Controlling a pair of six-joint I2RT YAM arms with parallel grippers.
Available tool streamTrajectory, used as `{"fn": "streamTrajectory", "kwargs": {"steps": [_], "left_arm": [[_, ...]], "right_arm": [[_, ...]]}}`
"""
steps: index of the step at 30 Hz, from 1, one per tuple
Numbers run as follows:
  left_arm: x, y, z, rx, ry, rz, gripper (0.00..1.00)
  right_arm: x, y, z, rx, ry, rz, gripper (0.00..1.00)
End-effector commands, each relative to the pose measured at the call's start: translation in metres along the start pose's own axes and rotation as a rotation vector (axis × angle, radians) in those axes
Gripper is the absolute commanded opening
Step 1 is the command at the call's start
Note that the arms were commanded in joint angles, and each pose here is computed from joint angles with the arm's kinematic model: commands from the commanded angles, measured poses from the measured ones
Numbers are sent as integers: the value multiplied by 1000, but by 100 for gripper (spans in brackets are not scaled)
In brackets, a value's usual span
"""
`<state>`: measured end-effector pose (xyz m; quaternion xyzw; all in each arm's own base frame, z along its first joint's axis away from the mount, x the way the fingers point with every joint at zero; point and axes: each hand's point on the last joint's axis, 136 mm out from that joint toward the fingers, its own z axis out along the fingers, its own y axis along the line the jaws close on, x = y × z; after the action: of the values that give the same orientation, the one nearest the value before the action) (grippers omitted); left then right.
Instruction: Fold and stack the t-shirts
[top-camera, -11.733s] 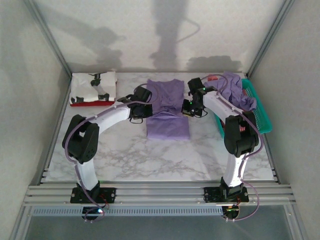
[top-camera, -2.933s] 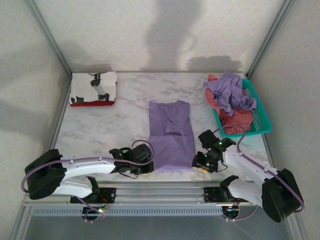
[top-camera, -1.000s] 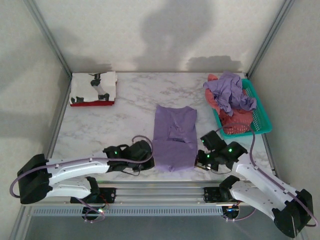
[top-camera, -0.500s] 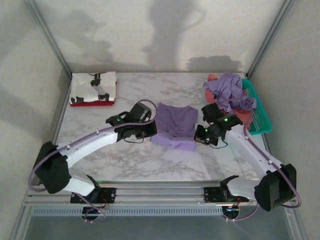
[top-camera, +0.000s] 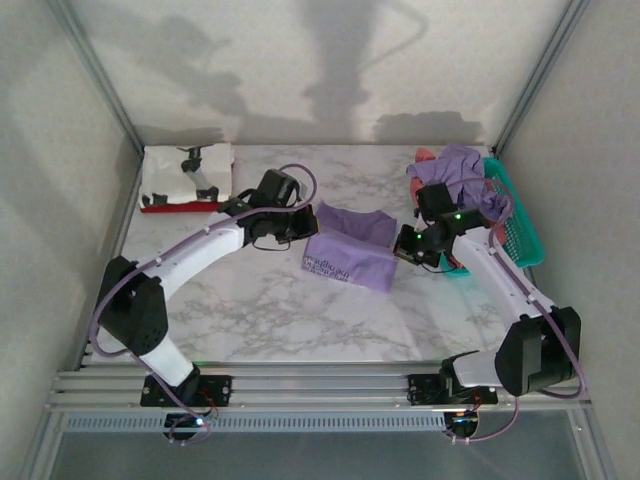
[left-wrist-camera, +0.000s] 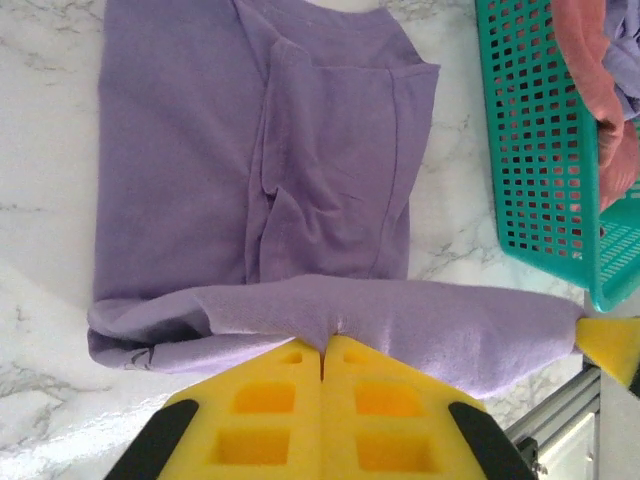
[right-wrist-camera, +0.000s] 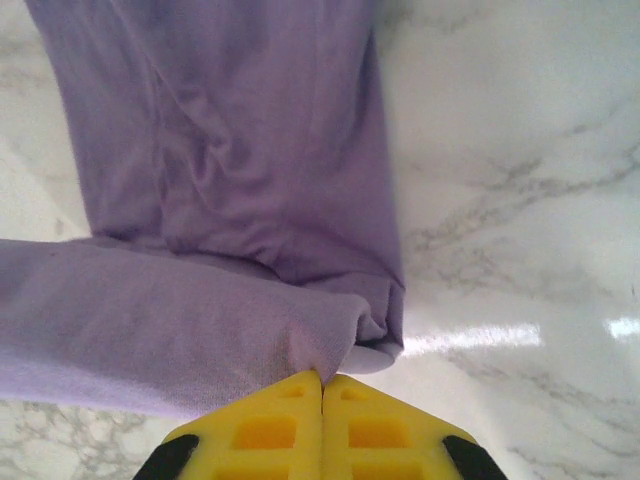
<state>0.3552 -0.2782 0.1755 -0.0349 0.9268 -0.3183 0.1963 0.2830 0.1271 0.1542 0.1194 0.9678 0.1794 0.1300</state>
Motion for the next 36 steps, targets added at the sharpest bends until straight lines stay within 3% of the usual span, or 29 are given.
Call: {"fn": "streamTrajectory", "kwargs": {"steps": [1, 16, 24, 36], "left_arm": [[-19, -16, 2, 79, -5, 37, 0], [-79, 3, 20, 61, -41, 2, 0], [-101, 8, 50, 65, -6, 13, 0], [-150, 24, 86, 76, -49, 25, 0]], "right_arm": [[-25, 17, -8, -63, -70, -35, 0], [-91, 11, 13, -56, -181, -26, 0], [-122, 15, 33, -74, -199, 5, 0], [-166, 7, 69, 14, -250, 59, 0]]}}
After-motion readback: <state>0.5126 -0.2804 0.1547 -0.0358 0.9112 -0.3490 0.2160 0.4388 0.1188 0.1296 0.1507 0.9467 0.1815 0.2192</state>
